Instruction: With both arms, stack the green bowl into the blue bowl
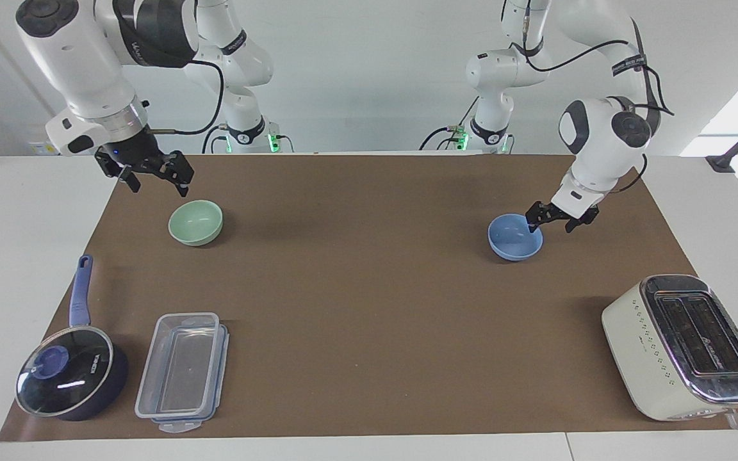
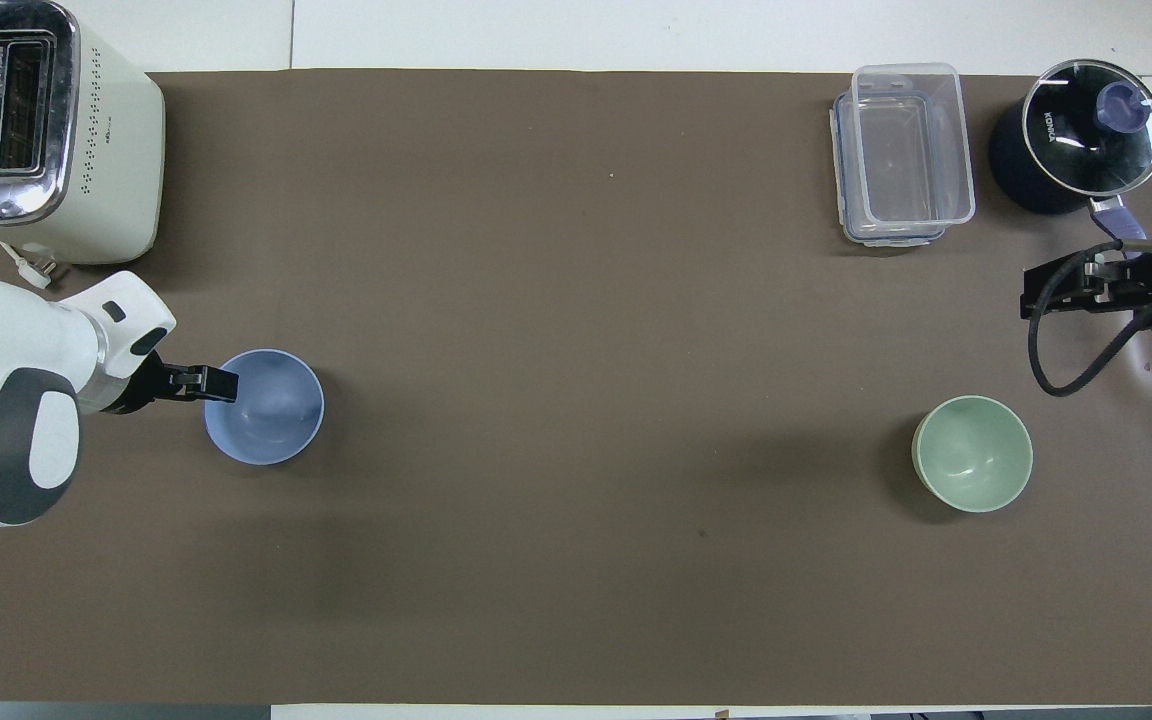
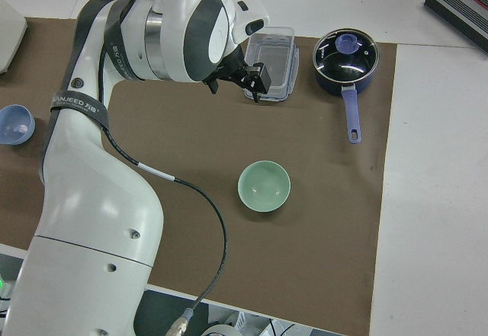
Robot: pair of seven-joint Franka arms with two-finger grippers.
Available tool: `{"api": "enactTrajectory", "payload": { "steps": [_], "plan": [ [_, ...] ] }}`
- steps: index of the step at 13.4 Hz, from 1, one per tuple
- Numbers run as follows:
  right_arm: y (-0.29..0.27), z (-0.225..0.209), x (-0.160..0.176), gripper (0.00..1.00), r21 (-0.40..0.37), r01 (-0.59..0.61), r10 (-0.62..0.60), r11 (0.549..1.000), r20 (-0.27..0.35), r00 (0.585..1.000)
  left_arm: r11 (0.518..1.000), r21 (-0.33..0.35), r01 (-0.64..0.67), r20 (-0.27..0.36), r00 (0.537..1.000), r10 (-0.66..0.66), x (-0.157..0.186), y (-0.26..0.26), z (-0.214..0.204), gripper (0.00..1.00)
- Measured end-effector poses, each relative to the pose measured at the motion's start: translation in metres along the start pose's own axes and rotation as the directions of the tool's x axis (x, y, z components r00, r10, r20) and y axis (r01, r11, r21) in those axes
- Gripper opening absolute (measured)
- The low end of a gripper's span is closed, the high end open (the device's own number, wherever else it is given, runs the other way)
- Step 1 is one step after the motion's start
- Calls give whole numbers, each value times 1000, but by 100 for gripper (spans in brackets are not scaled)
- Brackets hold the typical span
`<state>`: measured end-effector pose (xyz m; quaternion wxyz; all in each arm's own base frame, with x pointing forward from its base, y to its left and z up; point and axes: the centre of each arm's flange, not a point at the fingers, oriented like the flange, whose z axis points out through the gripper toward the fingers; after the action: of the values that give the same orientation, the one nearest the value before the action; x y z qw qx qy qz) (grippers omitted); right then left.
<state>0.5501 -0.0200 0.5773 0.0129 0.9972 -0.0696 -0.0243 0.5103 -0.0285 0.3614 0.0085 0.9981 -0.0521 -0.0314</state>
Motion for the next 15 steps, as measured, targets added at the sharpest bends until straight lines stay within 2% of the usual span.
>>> {"api": "enactTrajectory", "payload": {
  "steps": [2, 4, 5, 6, 8, 12, 15],
  "plan": [
    [20, 17, -3, 100, 2, 3, -3, 1000, -10, 1000, 1000, -2, -20, 7, 1000, 20, -1, 1, 11, 96],
    [46, 43, -9, 100, 4, 18, -18, 1000, -47, 999, 999, -2, -38, 10, 999, 38, -1, 2, 13, 89],
    [57, 59, -15, 100, 4, 20, -20, 1000, -66, 998, 999, -2, -43, 14, 999, 43, -2, 2, 15, 81],
    [63, 76, -23, 100, 3, 20, -20, 1000, -77, 997, 999, -3, -46, 18, 999, 46, -3, 2, 17, 81],
    [67, 106, -43, 100, 5, 17, -16, 1000, -67, 998, 999, -3, -47, 22, 999, 47, -5, 2, 19, 60],
    [82, 163, -59, 100, 5, 23, -22, 1000, -78, 997, 999, -4, -50, 28, 998, 50, -6, 3, 21, 6],
    [87, 204, -71, 100, 7, 27, -27, 1000, -64, 998, 999, -16, -33, 27, 999, 33, 0, 7, 11, 4]
  ]
}}
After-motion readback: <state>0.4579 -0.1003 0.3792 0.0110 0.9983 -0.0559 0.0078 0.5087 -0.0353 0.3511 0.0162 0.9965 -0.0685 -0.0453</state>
